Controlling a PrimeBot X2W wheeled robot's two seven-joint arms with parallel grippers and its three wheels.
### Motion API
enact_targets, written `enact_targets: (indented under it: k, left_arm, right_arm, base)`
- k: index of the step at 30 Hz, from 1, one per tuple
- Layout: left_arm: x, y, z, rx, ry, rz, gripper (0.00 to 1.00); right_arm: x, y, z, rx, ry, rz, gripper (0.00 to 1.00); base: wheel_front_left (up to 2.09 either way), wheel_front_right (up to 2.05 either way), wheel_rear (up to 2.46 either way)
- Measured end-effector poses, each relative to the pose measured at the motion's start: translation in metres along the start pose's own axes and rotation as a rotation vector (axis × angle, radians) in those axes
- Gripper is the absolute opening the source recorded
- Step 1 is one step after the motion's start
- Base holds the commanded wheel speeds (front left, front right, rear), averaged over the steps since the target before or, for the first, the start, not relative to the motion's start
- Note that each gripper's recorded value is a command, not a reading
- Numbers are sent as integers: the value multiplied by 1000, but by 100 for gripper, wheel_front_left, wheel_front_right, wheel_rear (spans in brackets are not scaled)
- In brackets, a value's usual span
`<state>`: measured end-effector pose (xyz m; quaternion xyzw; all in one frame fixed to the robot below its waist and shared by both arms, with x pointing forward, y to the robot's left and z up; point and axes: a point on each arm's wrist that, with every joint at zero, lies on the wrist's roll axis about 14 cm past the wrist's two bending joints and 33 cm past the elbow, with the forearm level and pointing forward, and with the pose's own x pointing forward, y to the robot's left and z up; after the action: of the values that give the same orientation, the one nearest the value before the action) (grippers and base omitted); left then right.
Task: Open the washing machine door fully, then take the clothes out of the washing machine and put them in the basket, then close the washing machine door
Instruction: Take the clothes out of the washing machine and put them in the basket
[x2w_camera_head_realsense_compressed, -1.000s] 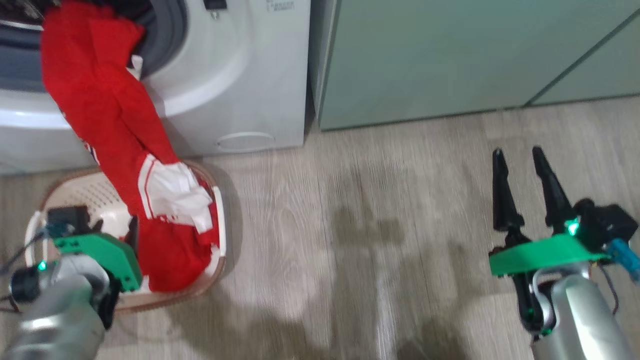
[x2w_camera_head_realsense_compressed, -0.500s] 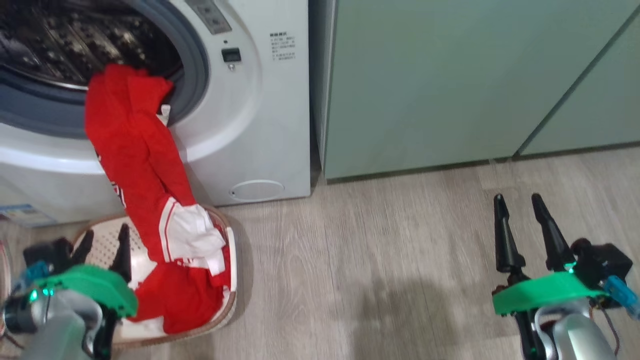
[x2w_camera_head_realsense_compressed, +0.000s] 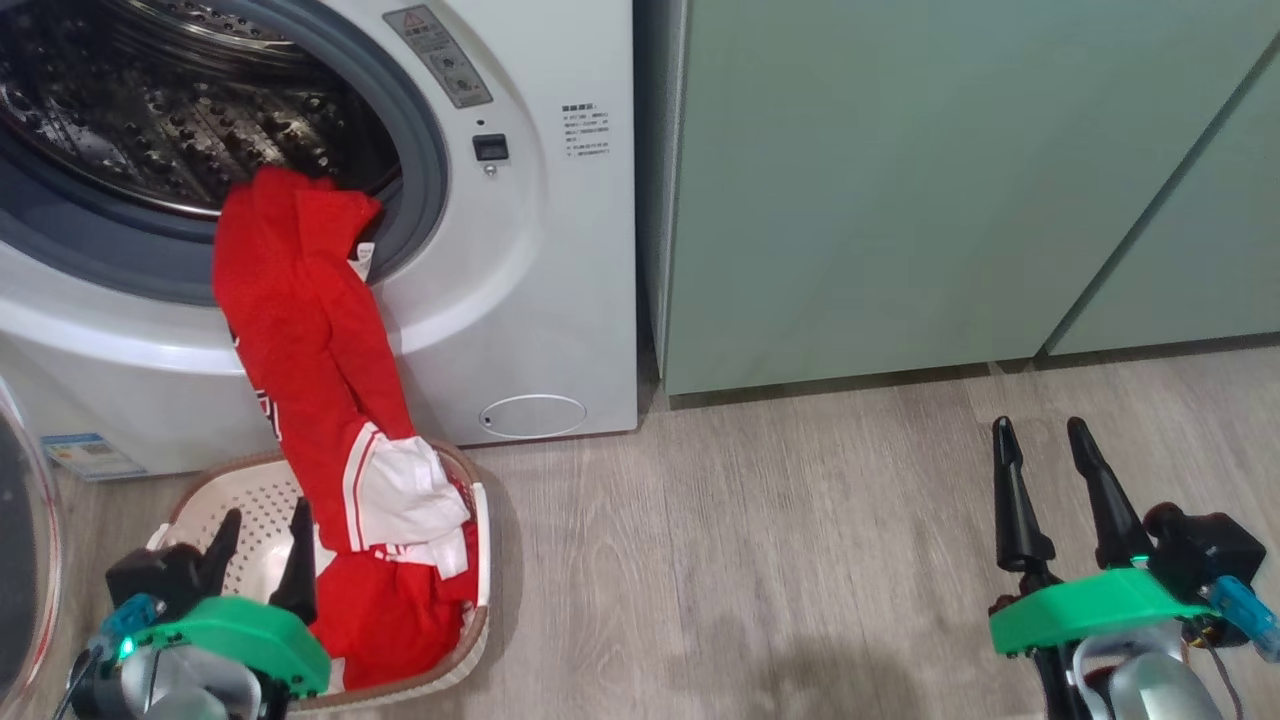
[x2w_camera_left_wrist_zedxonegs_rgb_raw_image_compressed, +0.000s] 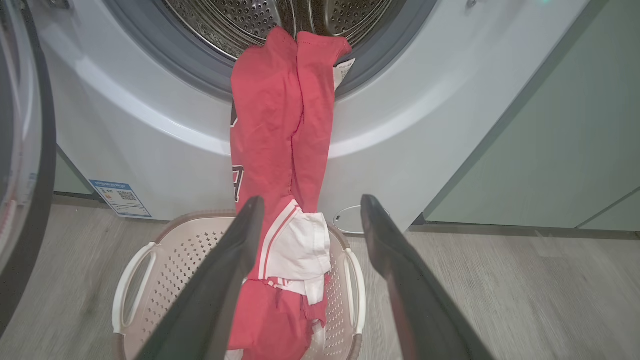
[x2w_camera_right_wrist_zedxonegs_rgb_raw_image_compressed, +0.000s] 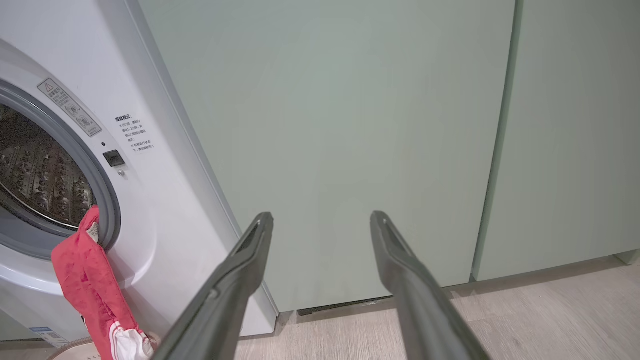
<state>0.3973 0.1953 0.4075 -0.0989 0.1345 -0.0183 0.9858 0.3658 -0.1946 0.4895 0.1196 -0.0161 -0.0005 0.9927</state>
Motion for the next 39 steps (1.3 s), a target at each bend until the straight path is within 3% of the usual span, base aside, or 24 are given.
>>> enact_targets:
  k: [8,13,20,32,39]
  left_arm:
    - [-5,0,-5,-15,4,1,100]
    - [10,-4,-16,-9,88,-17,100]
    - [73,-20,11,56,221,-93,100]
    - [186,-7,67,162,344,-85,100]
    - [234,-15,52,171,418,-108,100]
  right_arm:
    - [1,3,0,1,-1,8,100]
    - [4,3,-8,1,22,8,100]
    - [14,-2,-24,-1,69,-3,100]
    - [58,-13,-43,1,100,-22,100]
    - [71,-34,-59,-6,133,-71,100]
  base:
    - [0,0,0]
    - [0,0,0]
    - [0,0,0]
    - [0,0,0]
    - [0,0,0]
